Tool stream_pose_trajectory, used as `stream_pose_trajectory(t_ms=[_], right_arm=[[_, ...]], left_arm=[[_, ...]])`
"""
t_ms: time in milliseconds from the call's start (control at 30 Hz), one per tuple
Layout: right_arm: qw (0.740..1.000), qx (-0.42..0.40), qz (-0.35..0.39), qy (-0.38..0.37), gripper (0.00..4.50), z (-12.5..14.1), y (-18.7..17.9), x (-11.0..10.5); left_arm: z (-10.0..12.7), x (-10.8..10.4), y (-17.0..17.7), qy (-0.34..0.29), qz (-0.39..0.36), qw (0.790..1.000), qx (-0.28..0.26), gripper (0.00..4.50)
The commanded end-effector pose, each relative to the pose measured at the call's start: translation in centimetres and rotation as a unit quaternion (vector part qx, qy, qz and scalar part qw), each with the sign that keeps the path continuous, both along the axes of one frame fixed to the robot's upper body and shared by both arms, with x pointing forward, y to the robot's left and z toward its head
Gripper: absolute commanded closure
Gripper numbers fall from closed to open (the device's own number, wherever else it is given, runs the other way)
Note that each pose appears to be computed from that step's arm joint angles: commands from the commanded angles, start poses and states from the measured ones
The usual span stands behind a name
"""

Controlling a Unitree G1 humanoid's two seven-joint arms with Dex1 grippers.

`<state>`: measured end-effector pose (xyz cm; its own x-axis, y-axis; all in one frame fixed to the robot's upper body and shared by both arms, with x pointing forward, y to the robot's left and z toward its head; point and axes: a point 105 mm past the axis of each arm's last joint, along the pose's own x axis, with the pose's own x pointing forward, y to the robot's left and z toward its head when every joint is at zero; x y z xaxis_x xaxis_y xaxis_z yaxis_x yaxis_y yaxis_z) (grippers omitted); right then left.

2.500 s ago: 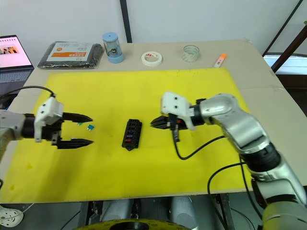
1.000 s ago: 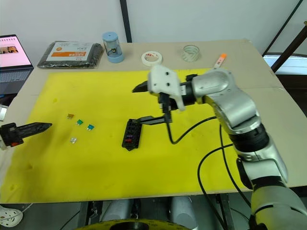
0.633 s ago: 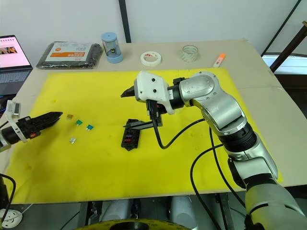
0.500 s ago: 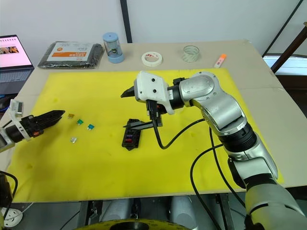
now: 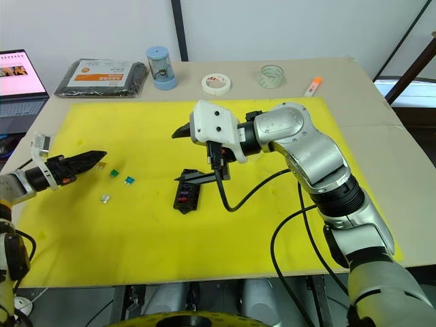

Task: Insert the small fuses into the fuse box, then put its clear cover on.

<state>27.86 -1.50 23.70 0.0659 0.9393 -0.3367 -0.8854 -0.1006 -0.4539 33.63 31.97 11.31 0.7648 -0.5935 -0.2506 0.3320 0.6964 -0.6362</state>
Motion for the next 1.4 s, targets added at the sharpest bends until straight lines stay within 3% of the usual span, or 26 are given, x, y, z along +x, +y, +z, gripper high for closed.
stream_pose_trajectory(t_ms=[33, 67, 167, 267, 700, 833, 1200, 1333, 1400], right_arm=[[1.0, 0.008, 0.012, -0.022, 0.02, 0.8, 0.3, -0.7], [1.0, 0.008, 0.012, -0.021, 0.02, 0.8, 0.3, -0.7], [1.0, 0.008, 0.012, -0.021, 0.0, 0.8, 0.3, -0.7], [1.0, 0.008, 0.013, -0.02, 0.0, 0.7, 0.3, -0.7], [1.0, 0.003, 0.017, -0.019, 0.0, 0.4, 0.4, -0.7], [1.0, 0.004, 0.018, -0.018, 0.0, 0.4, 0.5, -0.8], [1.0, 0.004, 0.017, -0.019, 0.0, 0.3, 0.5, -0.7], [1.0, 0.003, 0.016, -0.019, 0.0, 0.3, 0.5, -0.7], [1.0, 0.003, 0.016, -0.019, 0.0, 0.3, 0.6, -0.7]], left_arm=[[-1.4, -0.7, -0.2, 0.028, -0.014, 0.999, 0.011, 0.0], [-1.5, -0.8, -0.1, 0.03, -0.016, 0.999, 0.013, 0.0], [-1.7, -1.3, 0.3, 0.032, -0.015, 0.999, 0.012, 0.62], [-1.7, -1.4, 0.4, 0.03, -0.014, 0.999, 0.009, 1.67], [-1.8, -2.5, 1.6, 0.026, 0.01, 1.0, -0.006, 1.67], [-2.0, -2.7, 1.7, 0.028, 0.016, 0.999, -0.009, 2.59], [-2.2, -2.8, 1.9, 0.031, 0.025, 0.999, -0.009, 2.59], [-2.3, -2.7, 1.9, 0.031, 0.027, 0.999, -0.008, 3.51], [-2.4, -2.7, 1.9, 0.031, 0.027, 0.999, -0.009, 3.51]])
